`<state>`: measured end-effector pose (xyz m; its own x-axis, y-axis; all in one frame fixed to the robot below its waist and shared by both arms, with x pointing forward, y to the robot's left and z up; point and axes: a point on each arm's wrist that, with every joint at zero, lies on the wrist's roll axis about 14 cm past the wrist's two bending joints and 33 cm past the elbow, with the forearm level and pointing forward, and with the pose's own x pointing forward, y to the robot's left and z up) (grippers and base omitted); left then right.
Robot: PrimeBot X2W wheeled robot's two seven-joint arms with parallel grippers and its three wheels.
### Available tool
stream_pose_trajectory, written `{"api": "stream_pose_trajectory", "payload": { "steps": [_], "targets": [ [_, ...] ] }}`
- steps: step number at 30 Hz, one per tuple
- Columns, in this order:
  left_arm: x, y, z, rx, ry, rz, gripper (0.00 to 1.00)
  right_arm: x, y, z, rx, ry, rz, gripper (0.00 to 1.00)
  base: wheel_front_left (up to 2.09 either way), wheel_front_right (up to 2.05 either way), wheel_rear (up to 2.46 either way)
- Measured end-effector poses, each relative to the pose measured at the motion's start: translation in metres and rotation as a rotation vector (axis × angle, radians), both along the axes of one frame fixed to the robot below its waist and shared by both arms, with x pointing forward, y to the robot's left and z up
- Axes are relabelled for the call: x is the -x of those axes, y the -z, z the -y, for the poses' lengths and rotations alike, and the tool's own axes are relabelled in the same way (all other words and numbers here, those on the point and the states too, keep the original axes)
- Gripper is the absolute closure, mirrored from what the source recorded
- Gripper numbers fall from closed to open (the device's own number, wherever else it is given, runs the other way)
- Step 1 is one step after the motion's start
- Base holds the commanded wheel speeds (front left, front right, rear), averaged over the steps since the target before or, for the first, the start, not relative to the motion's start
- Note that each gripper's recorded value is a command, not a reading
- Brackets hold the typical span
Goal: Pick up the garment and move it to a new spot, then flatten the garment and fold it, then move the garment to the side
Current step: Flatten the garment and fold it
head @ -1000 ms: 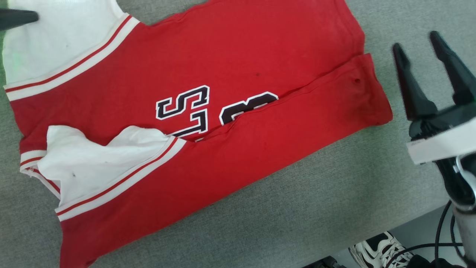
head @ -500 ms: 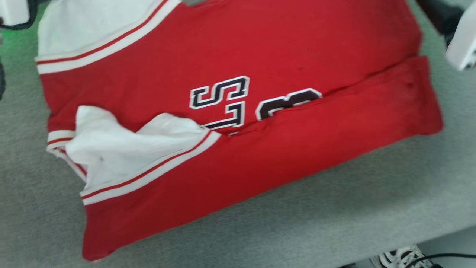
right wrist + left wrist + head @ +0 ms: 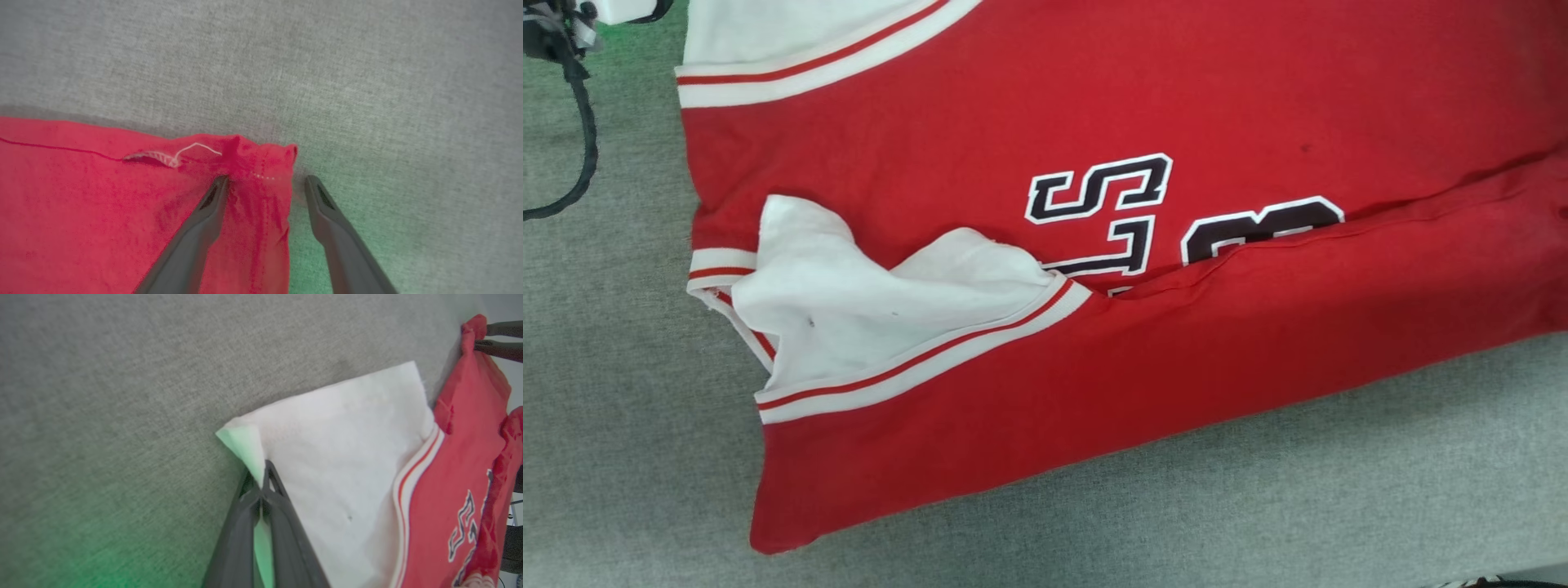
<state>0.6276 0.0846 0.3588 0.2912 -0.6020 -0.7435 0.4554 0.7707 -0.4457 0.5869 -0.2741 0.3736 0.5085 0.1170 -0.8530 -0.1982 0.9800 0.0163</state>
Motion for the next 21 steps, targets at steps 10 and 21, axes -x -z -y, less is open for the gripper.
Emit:
{"api": "stream_pose_trajectory", "payload": {
  "steps": [10, 21],
  "targets": [
    [0.005, -0.026, 0.003, 0.080, -0.059, 0.100, 1.00, -0.005, -0.025, -0.005, -0.052, -0.008, 0.147, 1.00, 0.00, 0.00, 0.00],
    [0.063, -0.111, 0.005, 0.237, -0.058, 0.327, 1.00, 0.041, -0.074, -0.001, -0.075, -0.052, 0.252, 1.00, 0.00, 0.00, 0.00]
  ]
}}
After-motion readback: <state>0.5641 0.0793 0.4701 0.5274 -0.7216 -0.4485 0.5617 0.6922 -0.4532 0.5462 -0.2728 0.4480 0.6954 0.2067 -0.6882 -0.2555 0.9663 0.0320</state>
